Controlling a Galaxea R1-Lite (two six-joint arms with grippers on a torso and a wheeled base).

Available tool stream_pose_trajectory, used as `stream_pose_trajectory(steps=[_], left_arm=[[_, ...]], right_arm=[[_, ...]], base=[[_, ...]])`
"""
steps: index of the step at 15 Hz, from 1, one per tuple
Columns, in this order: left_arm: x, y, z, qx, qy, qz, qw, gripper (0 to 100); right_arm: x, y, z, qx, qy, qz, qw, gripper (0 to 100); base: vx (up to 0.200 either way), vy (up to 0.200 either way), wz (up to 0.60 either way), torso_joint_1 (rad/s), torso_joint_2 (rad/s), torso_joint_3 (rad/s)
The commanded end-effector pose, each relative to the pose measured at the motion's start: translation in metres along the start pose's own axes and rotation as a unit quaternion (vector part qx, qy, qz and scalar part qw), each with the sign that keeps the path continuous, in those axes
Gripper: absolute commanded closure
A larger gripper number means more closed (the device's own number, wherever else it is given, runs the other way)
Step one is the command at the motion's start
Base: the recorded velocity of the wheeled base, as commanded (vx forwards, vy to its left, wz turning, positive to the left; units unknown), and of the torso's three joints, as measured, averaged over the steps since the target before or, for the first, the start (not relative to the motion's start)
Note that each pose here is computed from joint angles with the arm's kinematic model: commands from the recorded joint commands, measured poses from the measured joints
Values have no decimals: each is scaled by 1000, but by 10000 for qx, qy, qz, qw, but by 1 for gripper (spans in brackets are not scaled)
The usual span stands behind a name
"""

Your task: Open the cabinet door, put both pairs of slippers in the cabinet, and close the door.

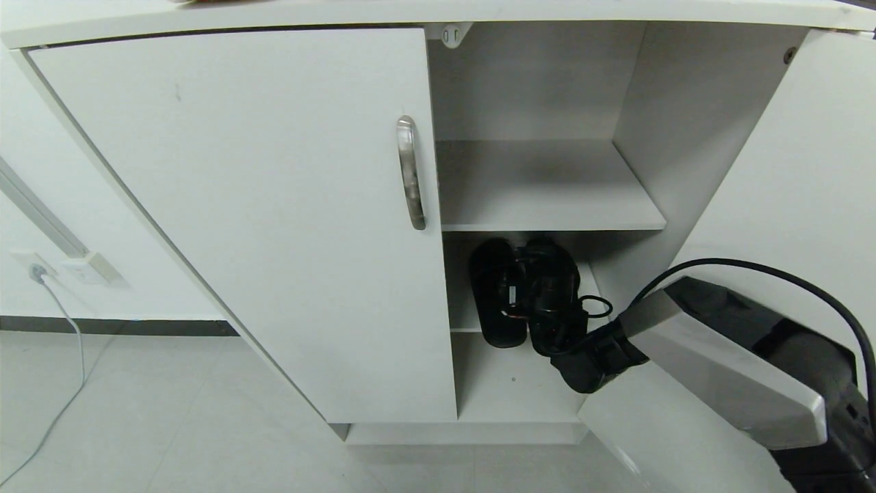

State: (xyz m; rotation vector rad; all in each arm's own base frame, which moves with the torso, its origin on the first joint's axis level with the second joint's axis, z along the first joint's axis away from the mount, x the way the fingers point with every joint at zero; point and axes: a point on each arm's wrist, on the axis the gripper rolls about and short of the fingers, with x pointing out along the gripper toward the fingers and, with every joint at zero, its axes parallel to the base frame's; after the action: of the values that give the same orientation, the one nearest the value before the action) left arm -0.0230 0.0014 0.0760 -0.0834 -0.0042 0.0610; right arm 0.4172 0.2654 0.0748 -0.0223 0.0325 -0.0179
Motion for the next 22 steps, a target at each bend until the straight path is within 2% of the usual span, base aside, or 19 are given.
stream_pose_trajectory(steps=[1,7,12,19,22], left_arm=[[0,0,0,11,8,2,10000,100],[0,0,0,3,8,10,10000,100],[0,0,0,11,8,2,10000,100],[0,0,0,-28,-8,16,10000,100],[0,0,0,-12,0,9,10000,100]], right_arm=[[-47,-5,21,-5,-10,243,9997,0],[-108,-20,2,-119,70,419,9990,0],[-110,-18,2,-129,32,434,9990,0],[-117,-14,-1,-158,58,526,9985,0],[-122,-18,-1,-177,-90,532,9984,0]], base=[[0,0,0,0,0,0],[0,0,0,0,0,0],[0,0,0,0,0,0],[-200,0,0,2,3,2],[0,0,0,0,0,0]])
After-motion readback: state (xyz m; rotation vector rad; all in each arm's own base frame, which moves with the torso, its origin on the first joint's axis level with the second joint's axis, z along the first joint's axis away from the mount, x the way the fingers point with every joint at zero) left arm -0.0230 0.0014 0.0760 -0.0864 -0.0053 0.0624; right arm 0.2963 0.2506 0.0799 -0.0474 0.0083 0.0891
